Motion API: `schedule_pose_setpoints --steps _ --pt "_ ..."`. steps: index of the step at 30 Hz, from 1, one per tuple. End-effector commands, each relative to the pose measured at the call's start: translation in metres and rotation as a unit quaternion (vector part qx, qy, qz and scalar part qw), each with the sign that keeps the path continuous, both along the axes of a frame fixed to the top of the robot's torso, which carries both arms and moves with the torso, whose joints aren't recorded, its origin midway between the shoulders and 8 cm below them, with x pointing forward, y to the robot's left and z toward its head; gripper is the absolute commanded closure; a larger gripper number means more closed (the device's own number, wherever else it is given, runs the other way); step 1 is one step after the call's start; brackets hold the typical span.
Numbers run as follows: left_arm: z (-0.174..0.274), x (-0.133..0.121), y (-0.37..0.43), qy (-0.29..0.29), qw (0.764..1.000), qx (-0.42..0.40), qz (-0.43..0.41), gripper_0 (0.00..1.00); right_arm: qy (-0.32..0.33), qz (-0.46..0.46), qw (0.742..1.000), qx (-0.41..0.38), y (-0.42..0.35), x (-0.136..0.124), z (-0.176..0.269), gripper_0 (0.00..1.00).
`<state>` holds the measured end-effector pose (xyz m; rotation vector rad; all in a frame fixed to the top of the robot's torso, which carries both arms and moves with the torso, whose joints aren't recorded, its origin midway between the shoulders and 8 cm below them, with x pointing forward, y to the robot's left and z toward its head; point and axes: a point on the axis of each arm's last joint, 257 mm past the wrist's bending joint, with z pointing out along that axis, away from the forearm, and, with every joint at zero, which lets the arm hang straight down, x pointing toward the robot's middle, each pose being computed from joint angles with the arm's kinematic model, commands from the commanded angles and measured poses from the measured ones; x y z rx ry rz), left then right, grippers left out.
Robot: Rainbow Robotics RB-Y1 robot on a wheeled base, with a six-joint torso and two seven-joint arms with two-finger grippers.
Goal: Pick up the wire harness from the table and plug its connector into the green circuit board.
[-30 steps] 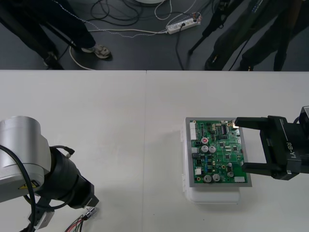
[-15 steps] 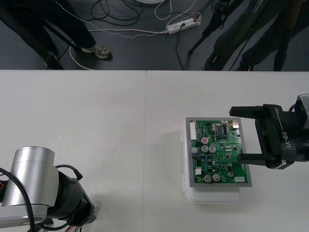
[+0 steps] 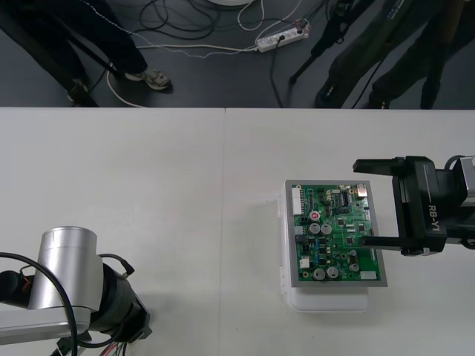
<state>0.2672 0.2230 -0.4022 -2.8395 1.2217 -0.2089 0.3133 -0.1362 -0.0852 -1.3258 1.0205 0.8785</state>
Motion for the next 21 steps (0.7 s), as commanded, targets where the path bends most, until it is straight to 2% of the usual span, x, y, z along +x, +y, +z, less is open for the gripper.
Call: schedule_pose_setpoints --steps 1,12,21 --pt "-0.007 -0.003 -0.022 0.012 1.0 -0.022 0.008 0.0 -0.037 0.008 0.999 0.004 0.007 0.007 0.01 0.0" --pt "-0.024 -0.023 -0.023 0.041 0.999 -0.011 0.01 0.0 -0.017 0.016 0.999 0.029 0.017 0.023 0.013 0.0" --pt "-0.037 -0.03 -0.036 0.056 0.998 -0.014 0.017 0.0 -0.002 0.037 0.999 0.022 0.029 0.02 0.006 0.0"
